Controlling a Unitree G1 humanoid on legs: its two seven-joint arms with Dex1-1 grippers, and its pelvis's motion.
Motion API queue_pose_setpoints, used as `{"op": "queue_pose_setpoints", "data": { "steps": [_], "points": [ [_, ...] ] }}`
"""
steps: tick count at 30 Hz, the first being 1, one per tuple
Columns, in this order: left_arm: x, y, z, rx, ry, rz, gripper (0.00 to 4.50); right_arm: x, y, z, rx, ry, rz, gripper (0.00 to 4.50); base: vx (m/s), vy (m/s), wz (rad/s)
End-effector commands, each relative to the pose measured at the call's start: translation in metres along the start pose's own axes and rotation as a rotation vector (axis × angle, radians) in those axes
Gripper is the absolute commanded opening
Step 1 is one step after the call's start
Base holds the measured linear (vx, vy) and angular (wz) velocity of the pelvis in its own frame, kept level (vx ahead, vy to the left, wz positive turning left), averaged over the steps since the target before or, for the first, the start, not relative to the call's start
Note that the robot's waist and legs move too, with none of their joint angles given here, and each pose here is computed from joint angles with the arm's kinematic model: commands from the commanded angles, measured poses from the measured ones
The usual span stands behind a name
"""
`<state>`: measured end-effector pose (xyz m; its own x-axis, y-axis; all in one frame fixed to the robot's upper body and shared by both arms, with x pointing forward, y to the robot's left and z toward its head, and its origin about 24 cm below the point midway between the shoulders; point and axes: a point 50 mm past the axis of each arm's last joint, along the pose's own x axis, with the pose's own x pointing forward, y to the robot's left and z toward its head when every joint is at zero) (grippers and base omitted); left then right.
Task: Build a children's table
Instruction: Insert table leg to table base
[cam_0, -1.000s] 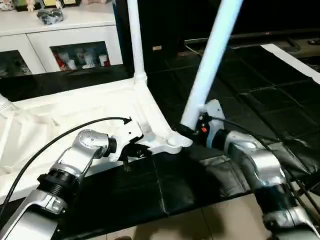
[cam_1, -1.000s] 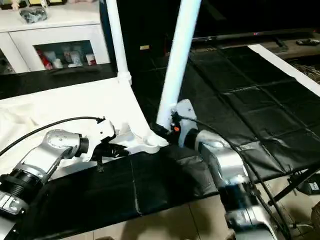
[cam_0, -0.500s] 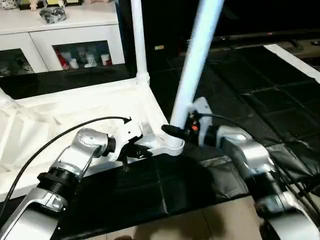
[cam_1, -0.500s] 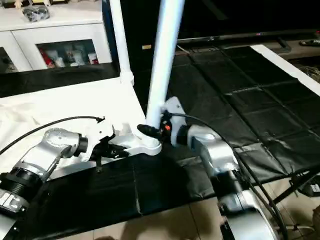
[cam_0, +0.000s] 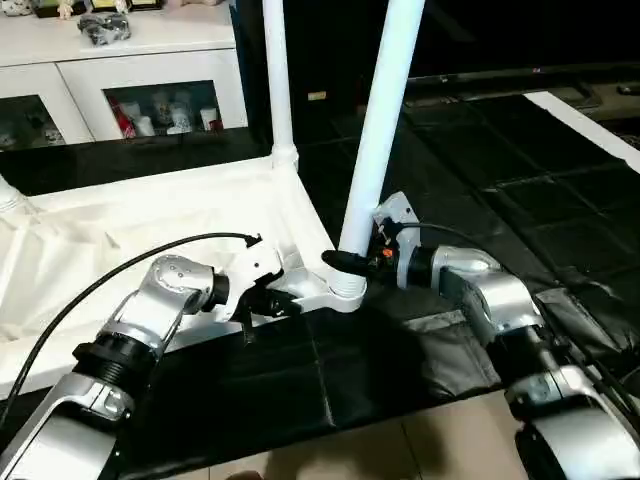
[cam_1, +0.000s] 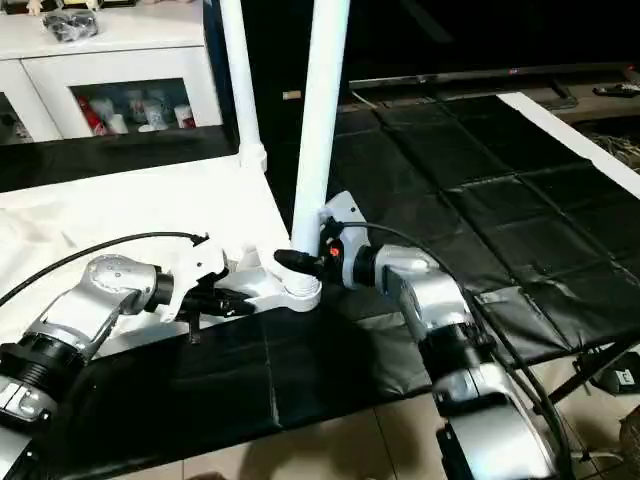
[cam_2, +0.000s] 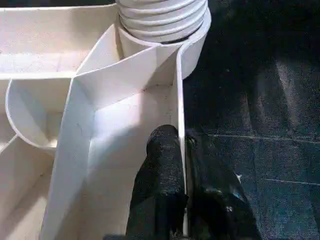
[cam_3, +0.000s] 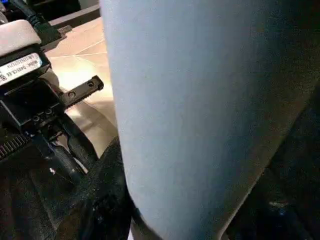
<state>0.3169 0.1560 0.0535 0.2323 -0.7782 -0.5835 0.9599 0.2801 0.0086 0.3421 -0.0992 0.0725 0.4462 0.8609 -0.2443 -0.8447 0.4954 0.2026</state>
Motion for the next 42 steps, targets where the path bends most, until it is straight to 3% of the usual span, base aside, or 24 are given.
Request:
{"op": "queue_pose_setpoints", "data": {
  "steps": [1, 5, 8, 10, 13, 14, 18, 25, 29, 31, 42],
  "points": [
    [0.000, -0.001, 0.014, 0.061, -0.047, -0.044, 0.00, 0.003, -0.001, -0.007, 0.038, 0.029, -0.005, 1.93, 0.000, 0.000, 0.00],
    [-0.001, 0.000, 0.013, 0.061, -0.046, -0.034, 0.00, 0.001, -0.005, -0.008, 0.102, -0.009, -0.021, 1.93, 0.000, 0.000, 0.00],
    [-0.002, 0.002, 0.014, 0.055, -0.045, -0.016, 0.00, -0.004, -0.008, -0.016, 0.170, -0.039, -0.028, 1.93, 0.000, 0.000, 0.00],
    [-0.003, 0.004, 0.014, 0.048, -0.046, 0.000, 0.00, -0.008, -0.008, -0.029, 0.193, -0.039, -0.055, 1.93, 0.000, 0.000, 0.00],
    [-0.003, 0.005, 0.014, 0.045, -0.046, 0.008, 0.00, -0.011, -0.008, -0.036, 0.207, -0.047, -0.073, 1.93, 0.000, 0.000, 0.00],
    [-0.004, 0.008, 0.015, 0.043, -0.045, 0.022, 0.00, -0.015, -0.008, -0.045, 0.230, -0.071, -0.100, 1.93, 0.000, 0.000, 0.00],
    [-0.004, 0.012, 0.017, 0.038, -0.046, 0.043, 0.00, -0.023, -0.003, -0.057, 0.256, -0.131, -0.126, 1.93, 0.000, 0.000, 0.00],
    [-0.004, 0.017, 0.019, 0.041, -0.041, 0.068, 0.00, -0.035, 0.008, -0.072, 0.166, -0.132, -0.122, 1.93, 0.000, 0.000, 0.00],
    [-0.004, 0.018, 0.018, 0.047, -0.030, 0.071, 0.00, -0.036, 0.014, -0.079, 0.044, -0.033, -0.090, 1.93, 0.000, 0.000, 0.00],
    [-0.005, 0.019, 0.017, 0.053, -0.019, 0.077, 0.00, -0.033, 0.019, -0.083, -0.059, 0.073, -0.020, 1.93, 0.000, 0.000, 0.00],
    [-0.007, 0.020, 0.014, 0.059, -0.004, 0.096, 0.00, -0.014, 0.022, -0.074, -0.054, 0.092, 0.109, 1.93, 0.000, 0.000, 0.00]
  ]
}}
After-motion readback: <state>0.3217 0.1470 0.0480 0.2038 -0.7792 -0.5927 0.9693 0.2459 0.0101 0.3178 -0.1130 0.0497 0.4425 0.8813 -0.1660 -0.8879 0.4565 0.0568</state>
